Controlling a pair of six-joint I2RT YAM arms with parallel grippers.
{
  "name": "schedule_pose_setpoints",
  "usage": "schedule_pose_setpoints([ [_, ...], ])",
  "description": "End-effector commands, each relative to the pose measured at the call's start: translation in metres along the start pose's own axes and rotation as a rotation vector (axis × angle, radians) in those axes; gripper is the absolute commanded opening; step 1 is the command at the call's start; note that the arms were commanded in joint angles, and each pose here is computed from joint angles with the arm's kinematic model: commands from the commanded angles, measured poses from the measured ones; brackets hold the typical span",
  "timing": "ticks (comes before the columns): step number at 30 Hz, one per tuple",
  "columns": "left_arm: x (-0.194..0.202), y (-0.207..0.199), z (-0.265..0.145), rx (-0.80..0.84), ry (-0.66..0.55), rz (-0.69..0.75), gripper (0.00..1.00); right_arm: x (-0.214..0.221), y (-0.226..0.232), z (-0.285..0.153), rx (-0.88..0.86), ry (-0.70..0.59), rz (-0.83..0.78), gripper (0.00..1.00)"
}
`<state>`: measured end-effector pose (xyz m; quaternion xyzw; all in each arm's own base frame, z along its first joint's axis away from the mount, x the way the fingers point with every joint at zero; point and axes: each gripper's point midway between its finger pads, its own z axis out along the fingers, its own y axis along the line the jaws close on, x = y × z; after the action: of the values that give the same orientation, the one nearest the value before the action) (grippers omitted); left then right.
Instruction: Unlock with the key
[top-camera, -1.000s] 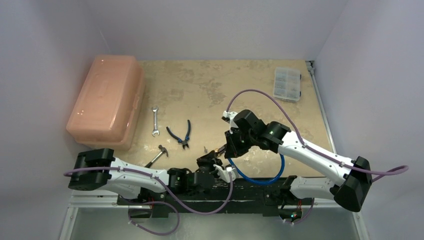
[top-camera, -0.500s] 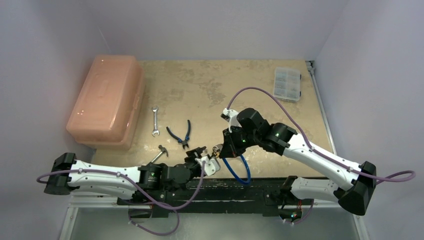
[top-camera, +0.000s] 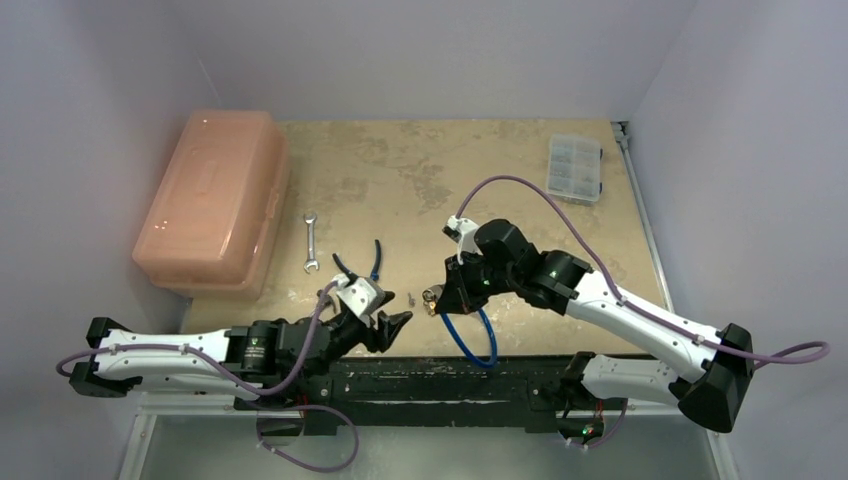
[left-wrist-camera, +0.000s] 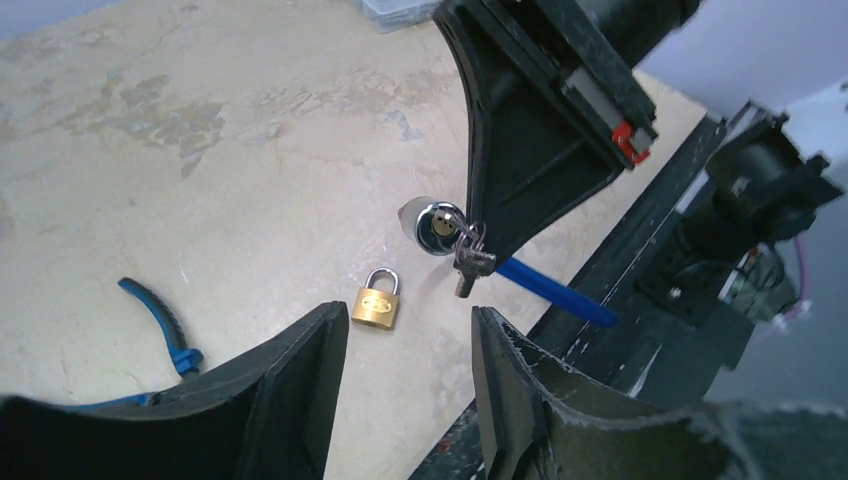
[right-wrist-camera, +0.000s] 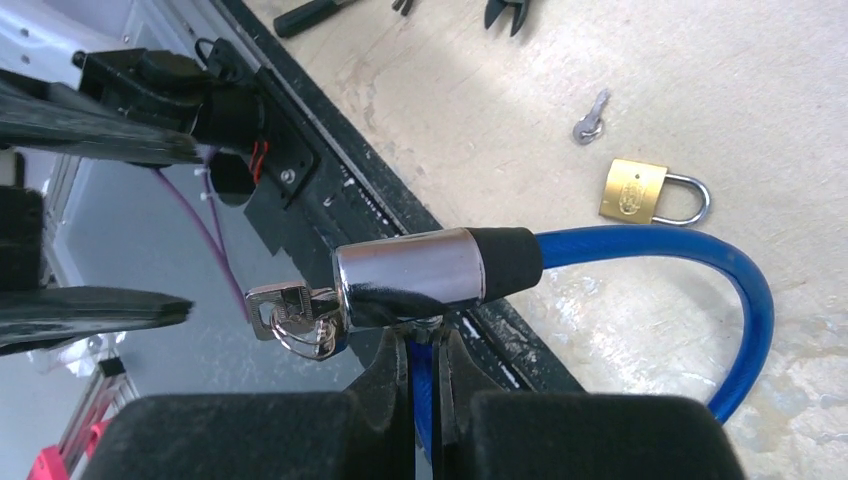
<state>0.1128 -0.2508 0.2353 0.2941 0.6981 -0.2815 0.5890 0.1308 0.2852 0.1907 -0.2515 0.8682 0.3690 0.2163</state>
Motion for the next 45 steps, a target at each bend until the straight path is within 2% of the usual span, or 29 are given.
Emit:
schedule_pose_setpoints([
  [1, -0.026, 0.008, -0.003, -0.109, -0.041, -0.308, 0.49, -0.018, -0.005, 0.0, 0.038, -0.104, 0.011, 0.0],
  [6, -0.034, 0.002, 0.006, -0.173, -0.039, -0.496, 0.48, -0.017, -0.019, 0.008, 0.091, -0.128, 0.052, 0.0],
  [10, -0.032, -0.012, 0.019, -0.181, -0.02, -0.552, 0.45, -0.014, -0.025, 0.014, 0.108, -0.13, 0.067, 0.0],
  [17, -0.026, -0.022, 0.032, -0.197, 0.01, -0.538, 0.43, -0.012, -0.028, 0.014, 0.119, -0.136, 0.067, 0.0],
  [24, -0.026, -0.007, 0.034, -0.264, -0.019, -0.539, 0.4, -0.011, -0.027, 0.013, 0.112, -0.134, 0.061, 0.0],
  [29, -0.025, 0.006, 0.042, -0.277, -0.018, -0.552, 0.44, -0.011, -0.026, 0.014, 0.104, -0.126, 0.055, 0.0],
  [34, -0.024, 0.01, 0.058, -0.219, -0.007, -0.585, 0.47, -0.012, -0.025, 0.014, 0.103, -0.127, 0.051, 0.0],
  [45, -0.012, -0.007, 0.066, -0.166, 0.08, -0.554, 0.42, -0.014, -0.027, 0.016, 0.115, -0.128, 0.048, 0.0],
])
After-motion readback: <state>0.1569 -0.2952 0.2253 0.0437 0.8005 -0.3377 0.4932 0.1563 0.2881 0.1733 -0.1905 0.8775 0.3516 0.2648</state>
